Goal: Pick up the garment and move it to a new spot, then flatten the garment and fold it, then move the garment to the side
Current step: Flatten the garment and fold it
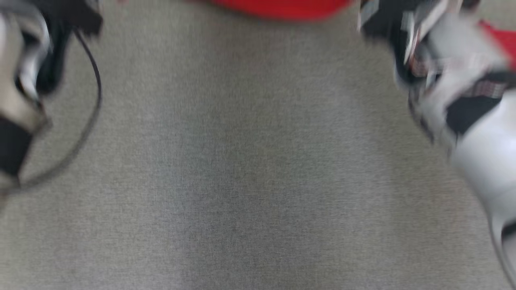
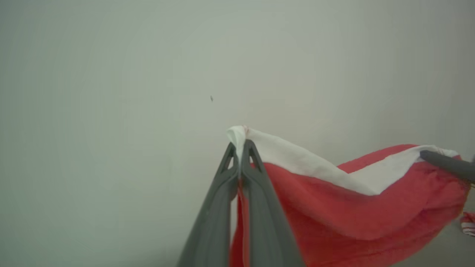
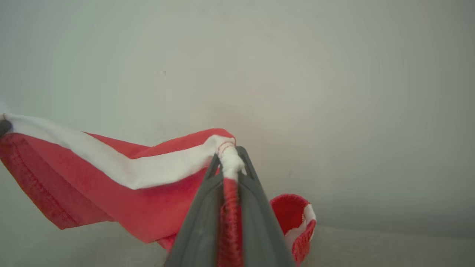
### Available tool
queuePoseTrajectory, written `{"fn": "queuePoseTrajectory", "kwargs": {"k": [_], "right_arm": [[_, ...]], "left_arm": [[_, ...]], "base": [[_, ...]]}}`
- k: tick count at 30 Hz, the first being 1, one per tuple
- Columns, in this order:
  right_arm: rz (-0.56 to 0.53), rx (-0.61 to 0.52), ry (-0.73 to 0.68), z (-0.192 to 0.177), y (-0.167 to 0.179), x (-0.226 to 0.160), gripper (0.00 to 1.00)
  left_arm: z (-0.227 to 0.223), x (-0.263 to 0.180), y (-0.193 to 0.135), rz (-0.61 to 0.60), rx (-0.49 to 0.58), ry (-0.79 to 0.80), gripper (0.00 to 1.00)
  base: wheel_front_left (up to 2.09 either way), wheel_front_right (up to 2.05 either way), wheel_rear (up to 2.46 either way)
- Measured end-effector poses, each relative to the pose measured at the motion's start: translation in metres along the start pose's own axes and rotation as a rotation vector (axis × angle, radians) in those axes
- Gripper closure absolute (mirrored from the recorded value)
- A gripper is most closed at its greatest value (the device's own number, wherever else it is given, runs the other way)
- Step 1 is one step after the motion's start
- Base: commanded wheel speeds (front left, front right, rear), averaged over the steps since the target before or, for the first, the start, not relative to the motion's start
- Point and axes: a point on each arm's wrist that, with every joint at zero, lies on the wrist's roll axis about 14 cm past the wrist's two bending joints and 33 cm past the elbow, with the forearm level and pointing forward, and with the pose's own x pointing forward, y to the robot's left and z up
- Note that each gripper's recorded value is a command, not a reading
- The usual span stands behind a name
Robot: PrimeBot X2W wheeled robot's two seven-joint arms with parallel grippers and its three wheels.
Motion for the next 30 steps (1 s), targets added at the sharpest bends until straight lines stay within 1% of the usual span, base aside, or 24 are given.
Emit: {"fn": "queuePoseTrajectory", "kwargs": {"k": [3, 4, 7, 9, 10, 16, 18, 21, 25, 26, 27, 30], "right_arm": [[0.005, 0.034, 0.043, -0.021, 0.001, -0.033, 1.0], [0.001, 0.064, 0.051, -0.026, 0.002, -0.044, 1.0], [0.018, 0.115, 0.09, -0.044, 0.012, -0.077, 1.0], [0.035, 0.12, 0.131, -0.059, 0.019, -0.101, 1.0], [0.034, 0.143, 0.153, -0.068, 0.022, -0.123, 1.0], [0.012, 0.199, 0.213, -0.094, 0.033, -0.187, 1.0], [0.01, 0.204, 0.208, -0.094, 0.038, -0.201, 1.0], [-0.027, 0.226, 0.204, -0.099, 0.038, -0.224, 1.0], [-0.042, 0.21, 0.245, -0.115, 0.046, -0.259, 1.0], [-0.048, 0.214, 0.246, -0.117, 0.048, -0.264, 1.0], [-0.053, 0.219, 0.248, -0.118, 0.049, -0.269, 1.0], [-0.052, 0.206, 0.247, -0.118, 0.054, -0.282, 1.0]], "left_arm": [[-0.002, -0.029, -0.012, 0.015, -0.063, -0.014, 1.0], [-0.007, -0.041, -0.019, 0.013, -0.085, -0.007, 1.0], [-0.027, -0.08, -0.04, 0.011, -0.139, 0.043, 1.0], [-0.034, -0.105, -0.052, 0.008, -0.156, 0.07, 1.0], [-0.039, -0.128, -0.06, 0.026, -0.168, 0.093, 1.0], [-0.058, -0.189, -0.093, 0.033, -0.24, 0.175, 1.0], [-0.07, -0.21, -0.096, 0.043, -0.195, 0.223, 1.0], [-0.081, -0.235, -0.103, 0.091, -0.214, 0.259, 1.0], [-0.094, -0.266, -0.116, 0.11, -0.205, 0.312, 1.0], [-0.098, -0.274, -0.119, 0.101, -0.181, 0.33, 1.0], [-0.101, -0.281, -0.117, 0.103, -0.156, 0.346, 1.0], [-0.098, -0.291, -0.111, 0.145, -0.137, 0.337, 1.0]], "base": [[0.0, 0.0, 0.0], [0.0, 0.0, 0.0], [0.0, 0.0, 0.0], [0.0, 0.0, 0.0], [0.0, 0.0, 0.0], [0.0, 0.0, 0.0], [0.0, 0.0, 0.0], [0.0, 0.0, 0.0], [0.0, 0.0, 0.0], [0.0, 0.0, 0.0], [0.0, 0.0, 0.0], [0.0, 0.0, 0.0]]}}
